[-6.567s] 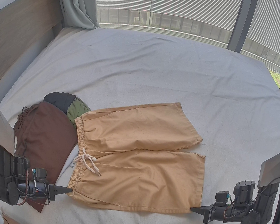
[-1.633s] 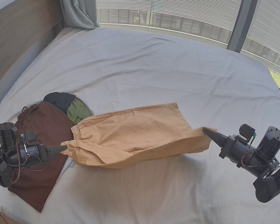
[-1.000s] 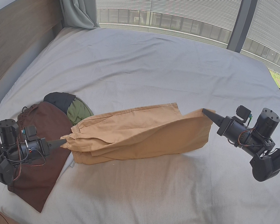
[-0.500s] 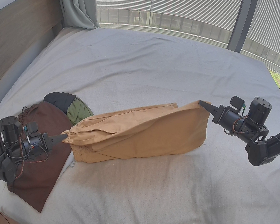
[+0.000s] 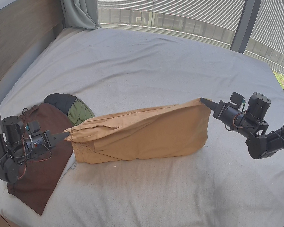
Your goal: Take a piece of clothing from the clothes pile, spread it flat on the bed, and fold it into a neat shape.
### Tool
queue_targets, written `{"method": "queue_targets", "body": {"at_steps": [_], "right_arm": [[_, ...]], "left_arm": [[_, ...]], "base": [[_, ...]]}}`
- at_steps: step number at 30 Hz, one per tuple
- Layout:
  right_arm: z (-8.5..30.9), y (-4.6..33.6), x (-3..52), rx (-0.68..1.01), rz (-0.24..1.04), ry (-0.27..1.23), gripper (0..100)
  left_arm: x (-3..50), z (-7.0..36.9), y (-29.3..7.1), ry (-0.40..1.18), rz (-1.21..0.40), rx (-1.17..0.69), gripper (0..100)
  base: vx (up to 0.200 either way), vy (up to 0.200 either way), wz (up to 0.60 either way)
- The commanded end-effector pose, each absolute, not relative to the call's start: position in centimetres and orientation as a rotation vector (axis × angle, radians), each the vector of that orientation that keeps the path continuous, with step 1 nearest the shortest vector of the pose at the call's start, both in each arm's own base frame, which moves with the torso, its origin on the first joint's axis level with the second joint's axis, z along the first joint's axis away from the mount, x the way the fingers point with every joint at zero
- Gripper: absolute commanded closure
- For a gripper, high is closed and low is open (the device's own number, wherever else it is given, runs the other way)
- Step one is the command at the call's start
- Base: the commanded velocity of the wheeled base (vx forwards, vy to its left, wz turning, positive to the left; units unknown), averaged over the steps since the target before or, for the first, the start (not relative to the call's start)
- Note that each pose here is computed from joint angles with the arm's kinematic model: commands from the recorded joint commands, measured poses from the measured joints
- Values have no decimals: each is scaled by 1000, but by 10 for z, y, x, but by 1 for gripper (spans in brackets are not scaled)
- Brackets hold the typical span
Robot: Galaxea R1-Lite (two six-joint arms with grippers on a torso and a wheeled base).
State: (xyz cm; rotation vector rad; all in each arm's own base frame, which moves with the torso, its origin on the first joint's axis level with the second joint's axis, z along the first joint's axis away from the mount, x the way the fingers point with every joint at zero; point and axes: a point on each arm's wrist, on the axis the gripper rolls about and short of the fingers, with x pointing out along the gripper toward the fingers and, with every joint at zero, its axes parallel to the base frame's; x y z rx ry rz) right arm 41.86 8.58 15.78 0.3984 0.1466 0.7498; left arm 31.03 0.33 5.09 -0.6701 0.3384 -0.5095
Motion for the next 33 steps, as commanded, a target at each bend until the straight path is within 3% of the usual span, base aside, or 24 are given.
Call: {"method": "queue_targets", "body": {"at_steps": [1, 33], "right_arm": [[158, 87, 428, 397, 749, 140, 100], [130, 102, 498, 407, 650, 144, 100]], "left_arm": [[312, 51, 1, 337, -517, -670, 100], [347, 17, -5, 339, -435, -672, 100]], "base": [[0, 0, 0], [0, 0, 0]]}}
